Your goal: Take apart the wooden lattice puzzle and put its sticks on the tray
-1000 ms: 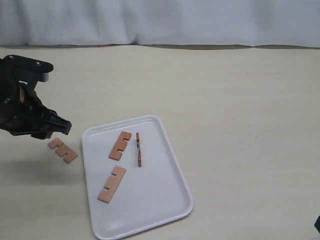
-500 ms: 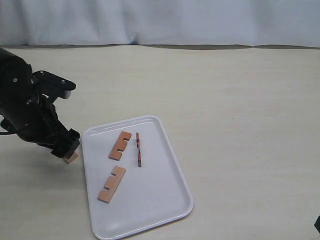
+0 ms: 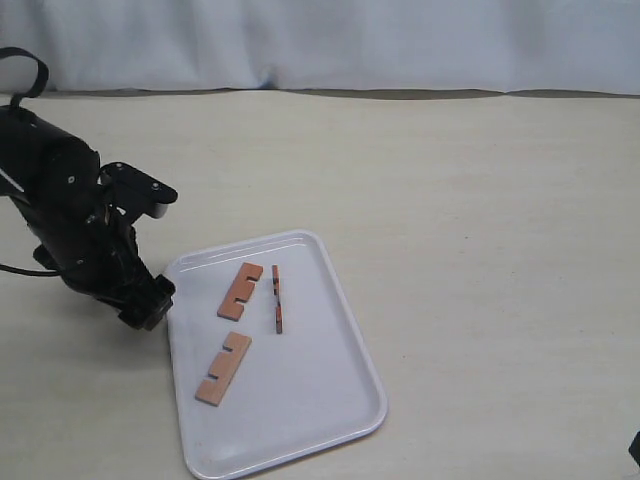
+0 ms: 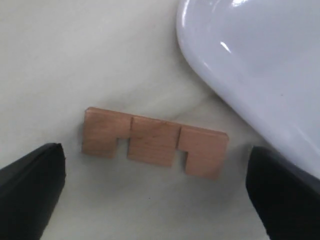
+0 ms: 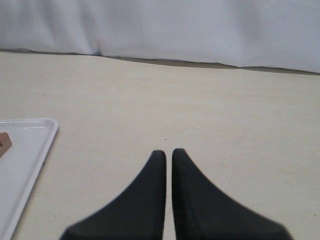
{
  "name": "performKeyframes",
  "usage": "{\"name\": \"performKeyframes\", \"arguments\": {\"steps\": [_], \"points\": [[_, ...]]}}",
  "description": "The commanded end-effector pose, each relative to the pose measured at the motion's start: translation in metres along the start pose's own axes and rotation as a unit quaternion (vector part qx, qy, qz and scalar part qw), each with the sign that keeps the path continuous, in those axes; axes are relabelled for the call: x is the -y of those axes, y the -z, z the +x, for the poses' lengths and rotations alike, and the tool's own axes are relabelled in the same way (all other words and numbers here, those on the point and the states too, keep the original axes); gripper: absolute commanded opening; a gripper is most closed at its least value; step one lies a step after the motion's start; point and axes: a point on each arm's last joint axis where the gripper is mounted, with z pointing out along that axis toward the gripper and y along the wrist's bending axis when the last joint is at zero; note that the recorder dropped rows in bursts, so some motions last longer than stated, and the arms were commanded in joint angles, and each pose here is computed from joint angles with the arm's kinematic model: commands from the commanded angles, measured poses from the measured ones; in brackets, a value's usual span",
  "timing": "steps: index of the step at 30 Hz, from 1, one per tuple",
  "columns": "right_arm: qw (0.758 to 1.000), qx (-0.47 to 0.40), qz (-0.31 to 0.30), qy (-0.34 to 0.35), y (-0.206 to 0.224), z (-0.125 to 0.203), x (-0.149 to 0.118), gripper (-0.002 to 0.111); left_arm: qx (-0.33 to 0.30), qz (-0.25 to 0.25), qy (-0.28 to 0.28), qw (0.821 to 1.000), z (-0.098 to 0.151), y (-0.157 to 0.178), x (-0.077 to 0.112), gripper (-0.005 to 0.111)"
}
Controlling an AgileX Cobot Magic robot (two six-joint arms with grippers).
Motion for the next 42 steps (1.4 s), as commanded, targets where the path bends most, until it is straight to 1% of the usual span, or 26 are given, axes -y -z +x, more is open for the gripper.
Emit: {"name": "performKeyframes", "arguments": {"steps": [1,4,18,22,26,28,32,37,42], "points": [[1.0,0.001,-0.002,-0.003,0.0,0.001,0.0,0.004,0.026,0.0,0.005,1.0,-0.007,-0.002,-0.001,0.091],[1.0,0.001,-0.002,-0.003,0.0,0.001,0.0,0.004,0.035,0.003,0.01,0.999,-0.008,-0.002,0.0,0.091],[1.0,0.001,-0.002,-0.003,0.0,0.001,0.0,0.004,0.028,0.007,0.014,0.999,-0.007,-0.002,0.0,0.09],[1.0,0.001,-0.002,-0.003,0.0,0.001,0.0,0.004,0.021,0.008,0.014,1.0,-0.006,-0.002,0.001,0.09],[1.0,0.001,-0.002,-0.003,0.0,0.001,0.0,0.004,0.003,0.009,0.0,1.0,-0.002,-0.002,0.001,0.09],[1.0,0.001,-0.002,-0.003,0.0,0.001,0.0,0.004,0.002,0.01,0.0,1.0,-0.002,-0.002,-0.002,0.09],[1.0,0.001,-0.002,-0.003,0.0,0.001,0.0,0.004,0.001,0.014,0.017,1.0,0.0,-0.003,-0.01,0.09],[1.0,0.001,-0.002,-0.003,0.0,0.001,0.0,0.004,0.005,0.019,0.001,1.0,0.0,-0.003,-0.011,0.09],[1.0,0.001,-0.002,-0.003,0.0,0.001,0.0,0.004,0.013,0.041,-0.01,0.999,-0.001,-0.003,-0.007,0.09]]}}
